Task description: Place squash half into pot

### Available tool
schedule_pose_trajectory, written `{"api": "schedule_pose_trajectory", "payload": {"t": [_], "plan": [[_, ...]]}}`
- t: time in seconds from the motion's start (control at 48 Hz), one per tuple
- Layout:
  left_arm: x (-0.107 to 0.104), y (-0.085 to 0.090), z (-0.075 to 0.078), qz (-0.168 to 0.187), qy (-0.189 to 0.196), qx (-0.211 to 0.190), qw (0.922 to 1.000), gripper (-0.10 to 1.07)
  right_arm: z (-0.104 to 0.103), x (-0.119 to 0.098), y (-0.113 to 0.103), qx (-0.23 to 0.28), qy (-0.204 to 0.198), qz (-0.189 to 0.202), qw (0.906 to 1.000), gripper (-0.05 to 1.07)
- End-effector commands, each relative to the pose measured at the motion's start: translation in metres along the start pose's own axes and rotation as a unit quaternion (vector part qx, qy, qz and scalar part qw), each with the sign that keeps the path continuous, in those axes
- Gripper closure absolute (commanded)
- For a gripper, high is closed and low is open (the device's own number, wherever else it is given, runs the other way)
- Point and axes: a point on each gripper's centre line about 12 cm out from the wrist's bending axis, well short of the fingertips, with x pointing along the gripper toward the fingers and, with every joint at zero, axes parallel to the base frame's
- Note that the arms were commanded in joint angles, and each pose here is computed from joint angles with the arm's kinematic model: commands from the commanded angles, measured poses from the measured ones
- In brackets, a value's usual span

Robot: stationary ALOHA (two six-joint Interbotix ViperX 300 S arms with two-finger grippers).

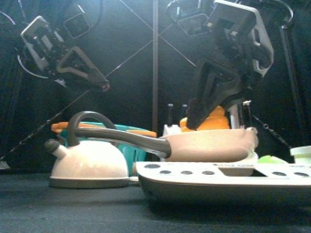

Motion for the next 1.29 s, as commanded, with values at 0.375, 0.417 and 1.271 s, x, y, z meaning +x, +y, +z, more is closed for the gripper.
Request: {"api": "schedule_pose_trajectory", "payload": {"t": [0.375,0.417,1.271], "plan": [[0.0,0.0,0.007,0.001,-0.011,-0.002,0.9999,0.39,0.019,-0.067,-0.015,0.027,-0.041,-0.01,0.9987,0.48],[0.0,0.0,0.007,0.001,-0.011,-0.002,0.9999,0.39,0.016,-0.073,-0.019,0.03,-0.039,-0.018,0.9986,0.48],[0.0,0.0,0.006,0.001,-0.009,-0.002,1.0,0.39,-0.075,-0.088,-0.084,0.051,0.106,-0.15,0.9816,0.46]]}}
